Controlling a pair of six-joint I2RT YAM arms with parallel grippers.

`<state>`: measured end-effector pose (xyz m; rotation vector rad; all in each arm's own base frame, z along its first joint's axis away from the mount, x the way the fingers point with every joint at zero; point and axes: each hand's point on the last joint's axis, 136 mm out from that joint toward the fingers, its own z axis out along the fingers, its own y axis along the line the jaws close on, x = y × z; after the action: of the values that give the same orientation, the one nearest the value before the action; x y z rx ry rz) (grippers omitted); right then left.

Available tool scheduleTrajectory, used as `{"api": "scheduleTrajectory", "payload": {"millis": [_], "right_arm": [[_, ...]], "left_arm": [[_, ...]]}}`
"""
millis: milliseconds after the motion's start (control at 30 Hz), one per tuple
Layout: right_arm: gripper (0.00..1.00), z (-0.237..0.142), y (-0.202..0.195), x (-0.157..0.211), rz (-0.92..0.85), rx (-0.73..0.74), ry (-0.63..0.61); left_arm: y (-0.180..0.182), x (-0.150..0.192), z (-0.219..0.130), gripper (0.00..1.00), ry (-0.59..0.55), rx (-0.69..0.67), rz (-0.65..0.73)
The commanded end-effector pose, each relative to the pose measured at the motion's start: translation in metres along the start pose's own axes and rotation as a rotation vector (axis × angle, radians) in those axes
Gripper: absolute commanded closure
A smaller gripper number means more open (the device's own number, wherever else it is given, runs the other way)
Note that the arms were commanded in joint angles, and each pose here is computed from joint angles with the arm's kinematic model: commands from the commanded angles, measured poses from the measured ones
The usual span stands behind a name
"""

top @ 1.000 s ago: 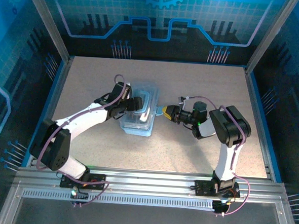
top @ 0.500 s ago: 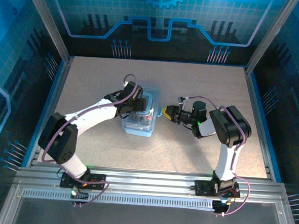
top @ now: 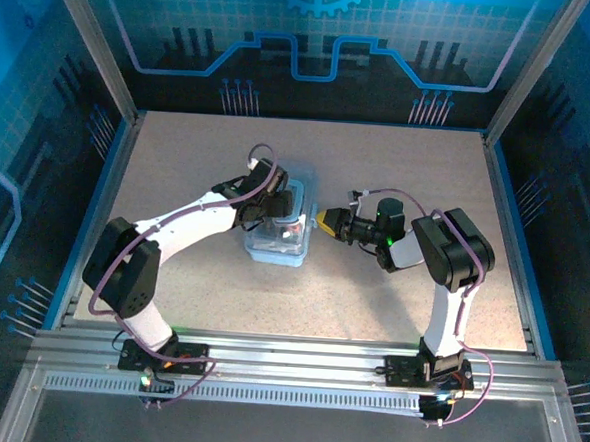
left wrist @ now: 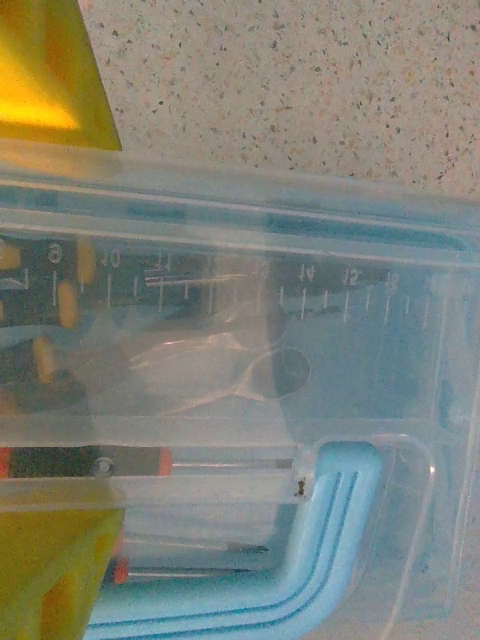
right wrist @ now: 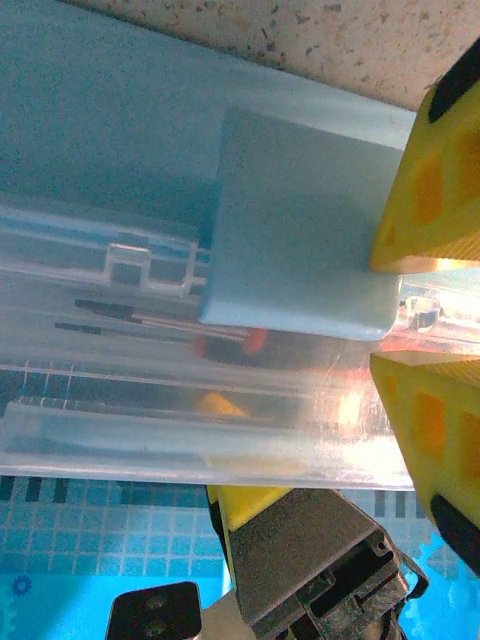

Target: Pack the tool kit

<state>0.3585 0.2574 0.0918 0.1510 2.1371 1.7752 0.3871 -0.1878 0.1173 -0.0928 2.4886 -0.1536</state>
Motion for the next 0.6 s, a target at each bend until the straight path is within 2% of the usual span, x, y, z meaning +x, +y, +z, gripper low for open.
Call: {"api": "scheduleTrajectory", "payload": {"millis": [0, 567], "right_arm": [[0.74, 0.002, 0.003, 0.000, -0.021, -0.010, 0.016], [0.78, 0.001, -0.006, -0.001, -0.013, 0.023, 0.008]], "left_arm": [[0.031, 0.095, 0.033, 0.25, 0.318, -0.119, 0.081], [0.008, 0.116, 0.041, 0.25, 0.348, -0.104, 0.143]]}}
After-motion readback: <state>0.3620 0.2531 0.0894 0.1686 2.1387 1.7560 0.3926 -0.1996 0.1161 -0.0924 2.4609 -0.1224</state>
